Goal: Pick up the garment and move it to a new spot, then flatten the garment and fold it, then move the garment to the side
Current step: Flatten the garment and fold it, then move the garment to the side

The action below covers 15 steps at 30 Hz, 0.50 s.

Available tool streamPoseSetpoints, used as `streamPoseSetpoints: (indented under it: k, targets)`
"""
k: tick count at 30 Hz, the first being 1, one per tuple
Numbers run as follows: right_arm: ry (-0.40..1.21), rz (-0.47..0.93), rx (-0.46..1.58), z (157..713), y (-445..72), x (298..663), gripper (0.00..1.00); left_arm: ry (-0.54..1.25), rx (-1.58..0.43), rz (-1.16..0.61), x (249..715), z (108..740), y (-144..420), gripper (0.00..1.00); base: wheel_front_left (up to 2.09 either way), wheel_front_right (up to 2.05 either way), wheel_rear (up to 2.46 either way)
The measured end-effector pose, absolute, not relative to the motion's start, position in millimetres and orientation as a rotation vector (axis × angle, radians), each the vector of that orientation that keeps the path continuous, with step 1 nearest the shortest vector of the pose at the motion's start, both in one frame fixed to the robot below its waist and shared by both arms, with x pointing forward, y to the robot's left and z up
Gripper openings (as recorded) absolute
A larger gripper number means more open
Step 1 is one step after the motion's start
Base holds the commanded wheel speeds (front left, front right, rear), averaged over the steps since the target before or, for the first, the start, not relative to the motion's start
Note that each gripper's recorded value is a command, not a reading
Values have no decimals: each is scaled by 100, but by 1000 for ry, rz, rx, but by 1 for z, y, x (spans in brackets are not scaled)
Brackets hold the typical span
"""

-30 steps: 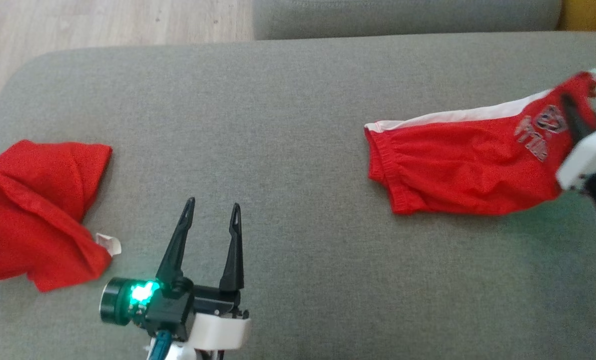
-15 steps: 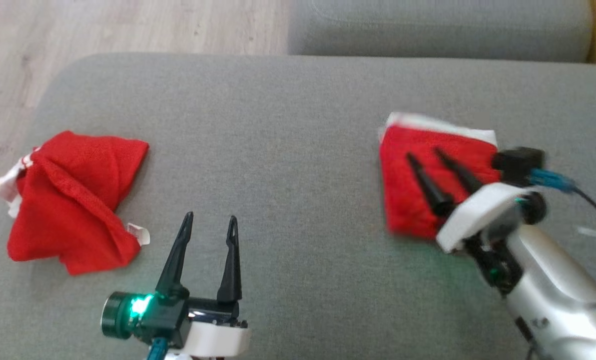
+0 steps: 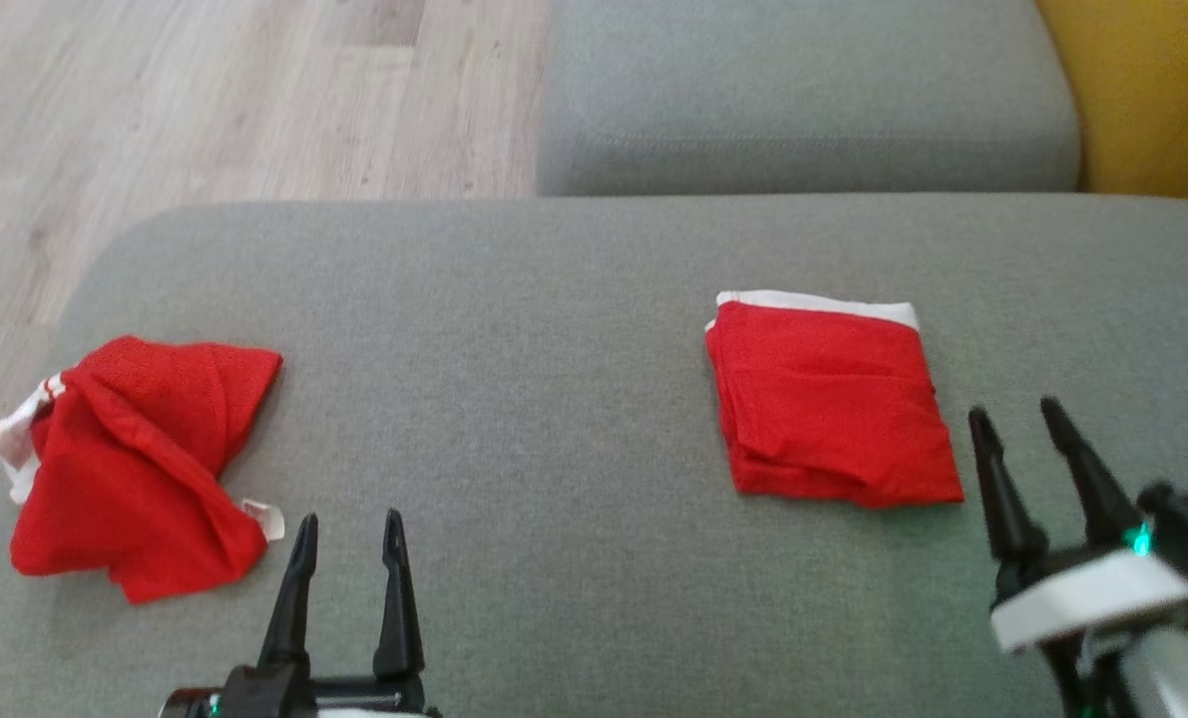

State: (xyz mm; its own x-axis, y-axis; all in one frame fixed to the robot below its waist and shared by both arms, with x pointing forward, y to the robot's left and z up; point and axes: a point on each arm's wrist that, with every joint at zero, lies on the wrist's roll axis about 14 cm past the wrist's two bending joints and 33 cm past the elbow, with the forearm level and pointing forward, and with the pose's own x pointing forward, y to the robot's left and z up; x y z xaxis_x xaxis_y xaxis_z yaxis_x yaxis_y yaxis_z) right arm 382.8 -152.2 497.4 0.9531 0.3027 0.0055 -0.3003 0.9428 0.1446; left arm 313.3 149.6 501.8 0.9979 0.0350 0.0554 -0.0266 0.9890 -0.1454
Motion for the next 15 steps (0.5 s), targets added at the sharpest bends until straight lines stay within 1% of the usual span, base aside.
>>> streamPoseSetpoints:
  k: [4,8,9,12,15]
  targets:
    - [-14,287,149,499,-147,356,100,-59,-138,21,306,501,150,100,0,0,0]
    - [39,281,140,477,-138,326,100,-45,-127,28,292,494,155,100,0,0,0]
    - [60,280,138,469,-134,312,100,-23,-122,36,283,486,157,100,0,0,0]
    - [73,279,121,463,-131,301,100,6,-96,19,273,476,154,100,0,0,0]
    - [68,278,109,464,-131,300,100,16,-77,5,273,473,152,100,0,0,0]
